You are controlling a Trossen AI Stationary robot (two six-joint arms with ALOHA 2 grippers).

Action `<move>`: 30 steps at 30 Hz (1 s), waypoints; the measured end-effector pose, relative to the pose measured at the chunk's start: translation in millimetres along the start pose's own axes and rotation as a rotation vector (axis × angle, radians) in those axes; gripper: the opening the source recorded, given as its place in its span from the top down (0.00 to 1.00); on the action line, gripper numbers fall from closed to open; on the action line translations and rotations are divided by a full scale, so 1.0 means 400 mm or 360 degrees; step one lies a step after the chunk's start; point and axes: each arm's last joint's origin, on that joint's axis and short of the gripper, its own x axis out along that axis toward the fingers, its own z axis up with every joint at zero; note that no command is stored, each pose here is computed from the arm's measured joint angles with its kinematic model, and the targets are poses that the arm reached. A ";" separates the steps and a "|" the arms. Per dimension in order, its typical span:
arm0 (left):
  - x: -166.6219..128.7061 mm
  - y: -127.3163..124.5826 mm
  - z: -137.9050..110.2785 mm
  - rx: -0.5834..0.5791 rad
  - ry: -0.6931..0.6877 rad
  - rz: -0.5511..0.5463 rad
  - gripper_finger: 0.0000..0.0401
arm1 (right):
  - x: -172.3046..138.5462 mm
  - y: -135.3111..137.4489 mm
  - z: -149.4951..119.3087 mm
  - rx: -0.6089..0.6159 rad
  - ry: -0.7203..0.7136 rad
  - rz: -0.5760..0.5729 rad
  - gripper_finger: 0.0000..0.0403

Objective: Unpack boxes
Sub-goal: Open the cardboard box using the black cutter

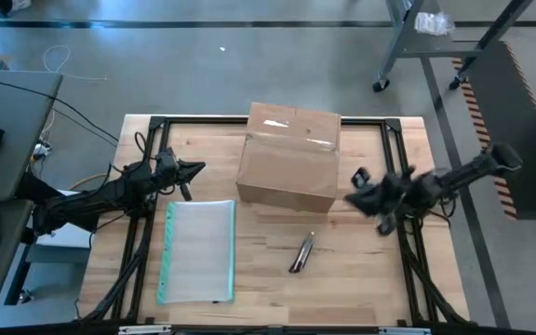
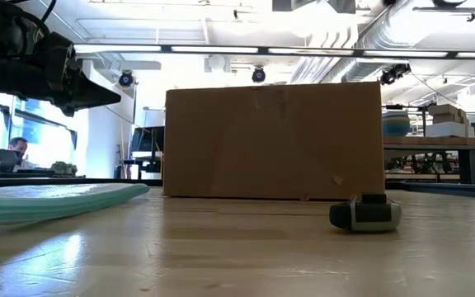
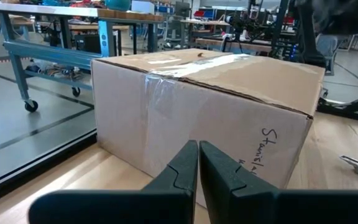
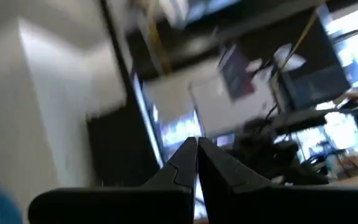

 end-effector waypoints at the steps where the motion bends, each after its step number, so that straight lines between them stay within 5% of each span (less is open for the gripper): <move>1: 0.000 0.000 0.000 0.0000 -0.0001 0.0000 1.00 | 0.032 0.019 -0.001 -0.0042 0.0081 0.0031 1.00; 6: 0.000 0.000 0.000 0.0000 0.0000 0.0000 1.00 | 0.155 0.095 -0.041 0.0049 0.0630 0.0088 1.00; 12: 0.000 0.000 0.000 0.0000 0.0000 0.0000 1.00 | 0.250 0.114 -0.119 0.0500 0.1288 -0.0410 0.98; 16: 0.000 0.000 0.000 -0.0001 -0.0001 0.0000 1.00 | 0.259 0.126 -0.200 0.0692 0.1722 -0.0697 0.86; 23: 0.000 0.000 0.000 -0.0002 -0.0001 0.0000 1.00 | 0.216 0.110 -0.364 0.1004 0.2040 -0.1333 0.56; 30: 0.000 0.000 0.000 -0.0144 -0.0001 -0.0001 1.00 | 0.201 0.080 -0.472 0.1099 0.2084 -0.1647 0.27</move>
